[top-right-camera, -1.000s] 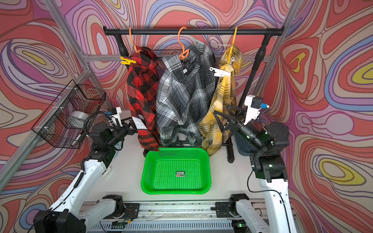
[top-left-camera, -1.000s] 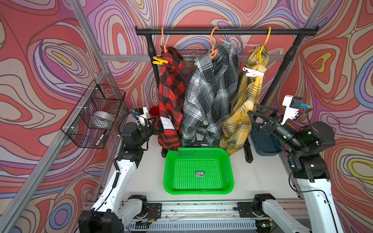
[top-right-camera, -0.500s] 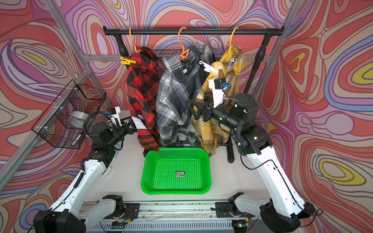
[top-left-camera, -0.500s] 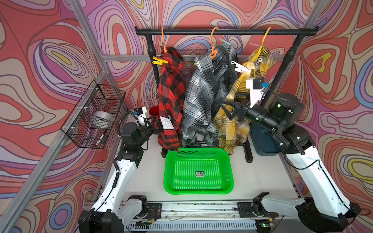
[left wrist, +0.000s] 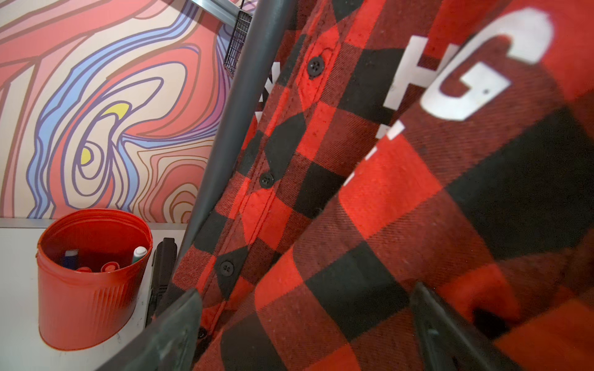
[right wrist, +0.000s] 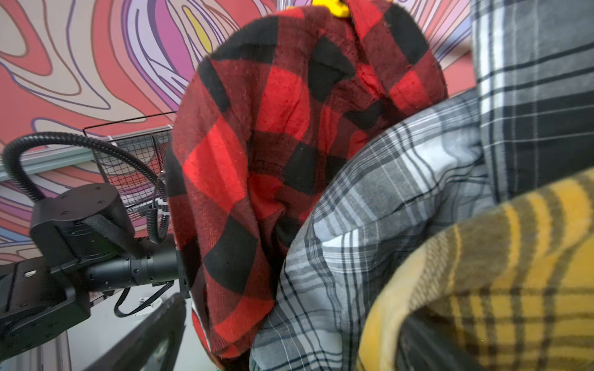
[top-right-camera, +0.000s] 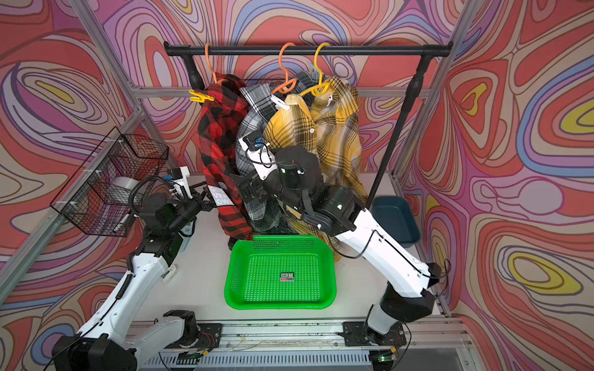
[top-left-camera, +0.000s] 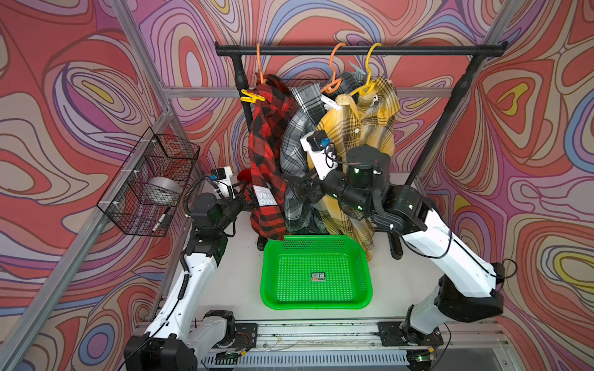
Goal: Remove the clothespins securing long-sleeve shirts to the hanger
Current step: Adjust the hanger on the clothesline, then pick up the hanger from the clothesline.
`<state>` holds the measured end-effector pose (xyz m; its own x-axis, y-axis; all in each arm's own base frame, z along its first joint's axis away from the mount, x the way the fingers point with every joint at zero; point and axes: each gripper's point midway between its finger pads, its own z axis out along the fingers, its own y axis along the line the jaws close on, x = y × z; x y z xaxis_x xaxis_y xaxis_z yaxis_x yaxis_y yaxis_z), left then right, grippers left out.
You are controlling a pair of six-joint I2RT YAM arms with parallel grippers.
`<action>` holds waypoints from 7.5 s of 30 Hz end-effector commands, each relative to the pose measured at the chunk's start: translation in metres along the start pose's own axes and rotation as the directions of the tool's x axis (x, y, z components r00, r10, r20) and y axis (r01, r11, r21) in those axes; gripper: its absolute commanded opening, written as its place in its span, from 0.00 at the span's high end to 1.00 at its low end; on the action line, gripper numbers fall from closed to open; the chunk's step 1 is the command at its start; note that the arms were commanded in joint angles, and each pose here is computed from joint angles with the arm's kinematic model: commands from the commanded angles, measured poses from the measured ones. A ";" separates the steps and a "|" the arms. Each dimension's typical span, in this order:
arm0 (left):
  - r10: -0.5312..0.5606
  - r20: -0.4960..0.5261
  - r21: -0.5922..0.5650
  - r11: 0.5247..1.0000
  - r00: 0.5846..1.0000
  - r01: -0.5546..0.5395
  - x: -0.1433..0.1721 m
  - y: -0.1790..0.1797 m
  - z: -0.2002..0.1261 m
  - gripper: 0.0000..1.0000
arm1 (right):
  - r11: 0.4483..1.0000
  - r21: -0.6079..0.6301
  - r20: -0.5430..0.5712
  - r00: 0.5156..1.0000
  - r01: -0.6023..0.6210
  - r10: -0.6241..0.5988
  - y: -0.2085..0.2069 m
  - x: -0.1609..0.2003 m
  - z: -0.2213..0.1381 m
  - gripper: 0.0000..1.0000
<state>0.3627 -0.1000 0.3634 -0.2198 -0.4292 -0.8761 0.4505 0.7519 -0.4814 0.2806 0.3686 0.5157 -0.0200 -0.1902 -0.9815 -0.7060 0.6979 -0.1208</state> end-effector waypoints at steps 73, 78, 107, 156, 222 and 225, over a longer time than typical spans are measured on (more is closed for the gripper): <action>-0.012 -0.042 0.125 0.992 0.999 0.017 -0.022 -0.032 0.022 0.07 | 0.968 0.246 0.163 0.987 -0.051 0.011 0.015 -0.047 0.057 0.05; 0.009 -0.078 0.132 0.991 0.997 0.001 -0.013 -0.037 0.034 0.08 | 0.956 0.287 0.144 0.990 -0.054 0.012 0.003 -0.034 0.074 0.08; 0.006 -0.180 0.109 0.994 0.984 0.014 0.012 -0.033 0.107 0.14 | 0.960 0.253 0.213 0.975 -0.120 0.066 -0.044 -0.057 0.041 0.05; 0.072 -0.293 -0.062 0.994 0.953 -0.095 0.054 -0.009 0.123 0.18 | 0.912 0.405 0.265 0.963 -0.066 -0.047 -0.041 -0.073 0.048 0.54; 0.055 -0.178 -0.241 0.966 0.983 -0.098 0.021 0.018 0.047 0.13 | 0.927 0.367 0.560 0.814 -0.073 -0.158 -0.054 -0.146 -0.027 1.00; 0.052 -0.176 -0.240 0.966 0.983 -0.094 0.021 0.018 0.048 0.13 | 0.924 0.377 0.571 0.803 -0.071 -0.171 -0.056 -0.155 -0.034 1.00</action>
<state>0.4045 -0.1188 0.3212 -0.3774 -0.2733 -0.8848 0.2295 0.8980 -0.3753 0.3233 0.3671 0.6267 0.4079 -0.0003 -0.9130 -0.3859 0.9062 -0.1727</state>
